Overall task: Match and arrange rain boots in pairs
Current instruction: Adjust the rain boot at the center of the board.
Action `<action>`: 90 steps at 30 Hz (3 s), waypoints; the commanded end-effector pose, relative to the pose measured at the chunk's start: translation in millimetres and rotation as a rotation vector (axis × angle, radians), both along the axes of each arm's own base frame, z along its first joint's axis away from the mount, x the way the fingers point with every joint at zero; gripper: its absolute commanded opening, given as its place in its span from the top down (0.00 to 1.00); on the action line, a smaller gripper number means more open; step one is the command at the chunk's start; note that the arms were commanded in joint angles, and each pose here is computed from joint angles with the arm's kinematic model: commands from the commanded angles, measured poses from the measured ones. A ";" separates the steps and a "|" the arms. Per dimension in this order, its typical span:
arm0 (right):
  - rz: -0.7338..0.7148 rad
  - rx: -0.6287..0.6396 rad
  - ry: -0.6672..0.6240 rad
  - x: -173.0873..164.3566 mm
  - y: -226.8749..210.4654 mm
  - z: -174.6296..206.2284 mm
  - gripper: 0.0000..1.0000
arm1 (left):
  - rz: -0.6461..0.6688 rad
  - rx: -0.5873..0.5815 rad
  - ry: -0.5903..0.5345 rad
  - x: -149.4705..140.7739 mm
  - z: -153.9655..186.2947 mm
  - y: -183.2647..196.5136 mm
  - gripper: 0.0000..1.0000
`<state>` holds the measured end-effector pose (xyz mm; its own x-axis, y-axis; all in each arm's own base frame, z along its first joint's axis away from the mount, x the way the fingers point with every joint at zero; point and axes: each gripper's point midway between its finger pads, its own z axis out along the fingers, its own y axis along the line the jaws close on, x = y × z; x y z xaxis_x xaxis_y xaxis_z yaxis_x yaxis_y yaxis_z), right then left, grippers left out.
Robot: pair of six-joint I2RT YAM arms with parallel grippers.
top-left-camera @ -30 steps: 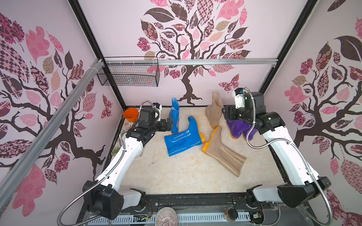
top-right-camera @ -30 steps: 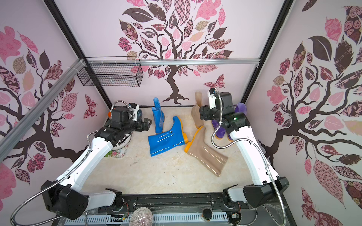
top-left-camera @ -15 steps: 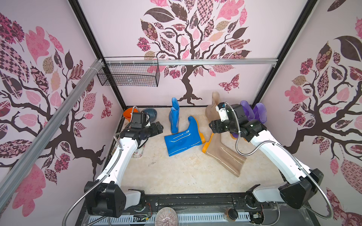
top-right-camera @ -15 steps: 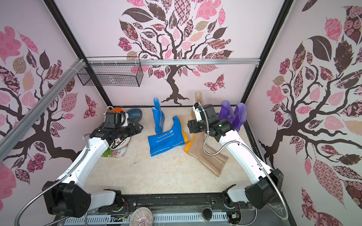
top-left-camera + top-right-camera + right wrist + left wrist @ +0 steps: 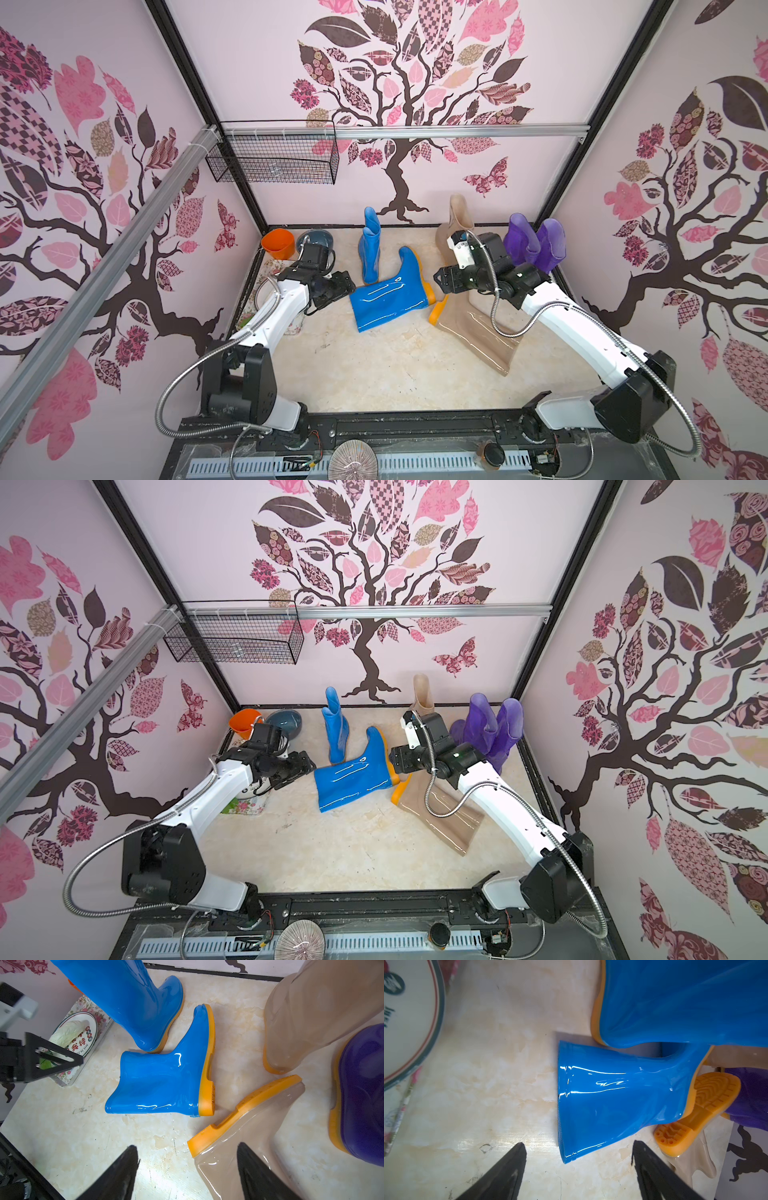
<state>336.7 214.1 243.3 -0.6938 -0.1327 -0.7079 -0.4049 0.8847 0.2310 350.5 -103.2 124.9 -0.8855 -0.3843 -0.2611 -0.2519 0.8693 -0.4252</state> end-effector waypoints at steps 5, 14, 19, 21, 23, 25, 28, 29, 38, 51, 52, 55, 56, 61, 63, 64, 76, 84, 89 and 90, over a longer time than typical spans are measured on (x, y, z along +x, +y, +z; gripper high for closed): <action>0.095 -0.006 0.049 -15.9 37.5 -26.0 0.23 | 0.090 -0.135 0.127 -9.4 -43.6 -1.5 0.17; 0.088 0.007 0.054 -17.4 39.6 -29.2 0.24 | 0.088 -0.153 0.122 3.7 -68.1 -2.6 0.22; 0.082 0.006 0.054 -19.5 37.3 -29.5 0.25 | 0.064 -0.084 0.087 24.9 -70.7 4.0 0.24; 0.078 0.000 0.058 -21.6 34.9 -31.7 0.25 | 0.056 -0.050 0.073 33.1 -71.7 8.0 0.26; 0.071 -0.004 0.057 -23.1 32.2 -31.7 0.25 | 0.042 -0.018 0.055 41.9 -71.1 11.4 0.27; 0.064 -0.009 0.057 -24.7 29.4 -33.3 0.25 | 0.020 -0.011 0.036 48.6 -72.0 10.6 0.28; 0.057 -0.013 0.055 -25.6 26.8 -33.7 0.25 | -0.005 -0.029 0.035 55.5 -75.4 5.5 0.30; 0.056 -0.016 0.056 -25.3 26.6 -34.5 0.25 | -0.008 -0.040 0.037 56.9 -77.6 3.8 0.31; 0.055 -0.027 0.058 -22.3 27.7 -36.2 0.25 | -0.057 -0.099 0.042 67.5 -89.3 -9.4 0.46; 0.055 -0.022 0.066 -20.1 30.5 -40.0 0.24 | -0.070 -0.173 -0.007 72.5 -79.0 -21.3 0.79; 0.055 -0.022 0.065 -20.4 30.3 -40.2 0.25 | -0.071 -0.175 -0.010 72.8 -78.4 -22.2 0.79; 0.052 -0.021 0.064 -20.9 29.4 -39.7 0.25 | -0.077 -0.186 -0.023 72.9 -75.7 -24.3 0.83; 0.051 -0.021 0.064 -20.9 29.2 -39.9 0.25 | -0.078 -0.191 -0.027 72.8 -73.9 -24.8 0.84; 0.043 -0.022 0.064 -22.3 26.9 -41.9 0.25 | -0.095 -0.219 -0.075 72.3 -58.6 -30.6 1.00; 0.044 -0.019 0.059 -22.1 26.8 -40.7 0.25 | -0.101 -0.231 -0.095 72.6 -50.5 -32.9 1.00; 0.048 -0.018 0.055 -23.0 26.9 -40.4 0.25 | -0.101 -0.237 -0.103 72.1 -47.0 -33.5 1.00; 0.163 0.029 -0.030 -36.6 41.9 -36.9 0.25 | -0.090 -0.243 -0.126 56.9 -23.6 -34.2 1.00; 0.395 -0.045 -0.295 -75.1 70.3 -44.6 0.12 | -0.099 -0.291 -0.246 47.7 38.2 -49.7 1.00; 0.512 -0.107 -0.493 -95.4 89.5 -36.3 0.07 | -0.112 -0.306 -0.290 38.6 68.7 -64.6 1.00; 0.532 -0.126 -0.538 -99.2 92.4 -34.8 0.07 | -0.117 -0.314 -0.302 37.7 74.8 -68.3 1.00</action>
<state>233.3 295.2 167.3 -0.3097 -0.4747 -0.8238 -0.8098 0.5857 -0.0331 386.8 -162.7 175.9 -0.8472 -0.3699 -0.3815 -0.0066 0.7252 -0.6885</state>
